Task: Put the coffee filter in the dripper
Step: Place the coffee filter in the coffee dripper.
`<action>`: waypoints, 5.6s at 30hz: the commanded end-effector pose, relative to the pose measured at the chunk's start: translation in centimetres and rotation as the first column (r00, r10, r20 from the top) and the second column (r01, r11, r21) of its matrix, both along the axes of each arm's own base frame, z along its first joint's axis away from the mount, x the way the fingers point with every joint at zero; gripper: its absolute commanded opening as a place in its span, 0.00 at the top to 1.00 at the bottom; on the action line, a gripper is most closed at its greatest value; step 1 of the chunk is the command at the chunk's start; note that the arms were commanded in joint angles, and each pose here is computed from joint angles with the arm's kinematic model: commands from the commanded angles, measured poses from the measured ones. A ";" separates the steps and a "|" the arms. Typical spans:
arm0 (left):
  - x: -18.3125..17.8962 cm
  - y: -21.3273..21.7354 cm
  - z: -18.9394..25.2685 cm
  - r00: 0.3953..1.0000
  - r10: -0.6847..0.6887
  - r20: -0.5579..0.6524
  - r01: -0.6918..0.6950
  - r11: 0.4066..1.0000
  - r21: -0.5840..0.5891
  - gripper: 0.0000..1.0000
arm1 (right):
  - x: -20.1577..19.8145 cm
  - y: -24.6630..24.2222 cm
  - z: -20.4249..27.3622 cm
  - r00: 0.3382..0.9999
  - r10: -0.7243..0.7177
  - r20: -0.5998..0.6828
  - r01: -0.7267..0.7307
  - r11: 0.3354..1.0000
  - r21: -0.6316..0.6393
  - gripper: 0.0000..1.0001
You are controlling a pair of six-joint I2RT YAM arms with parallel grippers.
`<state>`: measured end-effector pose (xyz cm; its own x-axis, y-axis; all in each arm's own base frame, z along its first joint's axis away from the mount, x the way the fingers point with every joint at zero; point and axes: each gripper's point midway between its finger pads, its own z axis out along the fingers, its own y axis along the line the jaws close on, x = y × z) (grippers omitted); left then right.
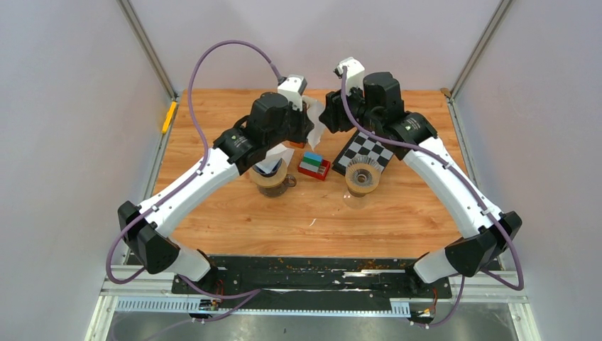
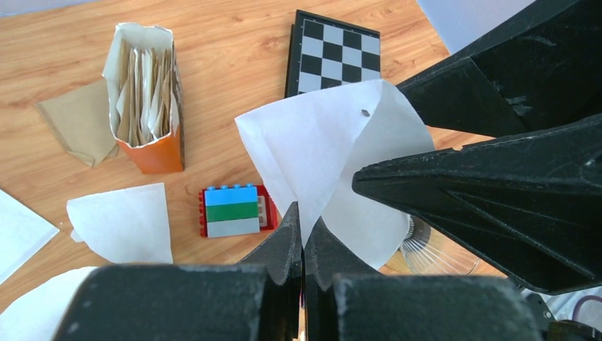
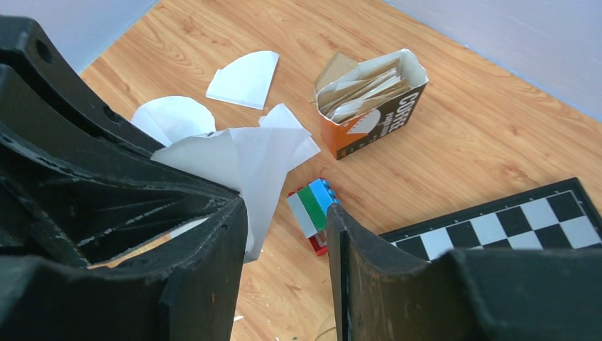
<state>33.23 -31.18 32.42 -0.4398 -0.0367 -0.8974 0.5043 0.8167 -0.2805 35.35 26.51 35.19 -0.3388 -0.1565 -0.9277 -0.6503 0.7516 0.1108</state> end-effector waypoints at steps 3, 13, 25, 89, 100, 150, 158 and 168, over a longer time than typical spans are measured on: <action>0.3 -0.1 2.4 0.998 0.001 0.069 0.000 1.000 -0.012 1.00 | -0.6 -1.1 1.7 0.994 -0.017 0.108 0.025 0.997 -0.071 0.55; 0.1 -0.2 2.7 0.996 -0.005 0.093 0.005 1.000 0.003 1.00 | -1.6 0.1 1.0 0.983 0.034 0.179 -0.003 0.985 -0.173 0.52; 0.0 0.5 3.2 0.992 0.002 0.129 -0.005 1.000 0.021 1.00 | -0.5 -1.2 1.4 0.973 -0.040 0.226 0.088 0.974 -0.207 0.85; 1.3 3.1 3.8 0.960 0.040 0.277 -0.085 0.985 0.152 0.94 | -1.1 -1.1 0.9 0.984 -0.035 0.175 0.064 0.984 -0.163 1.00; -1.6 0.2 2.2 0.956 -0.221 0.191 0.178 0.960 0.216 1.00 | -2.4 -1.2 2.6 0.960 0.067 0.271 -0.016 0.982 -0.187 0.51; 0.0 -4.4 1.8 0.970 -0.221 0.106 0.218 0.975 0.042 0.54 | -0.9 -6.2 0.8 0.989 -0.144 0.034 0.140 0.986 0.096 1.00; -0.2 -5.6 1.0 0.963 -0.261 0.068 0.260 0.965 0.021 0.57 | -0.8 -6.7 0.5 0.987 -0.159 0.032 0.155 0.984 0.093 1.00; -0.2 -6.1 1.1 0.952 -0.296 0.082 0.294 0.955 0.036 0.95 | -1.0 -7.1 0.4 0.987 -0.156 0.030 0.152 0.983 0.105 1.00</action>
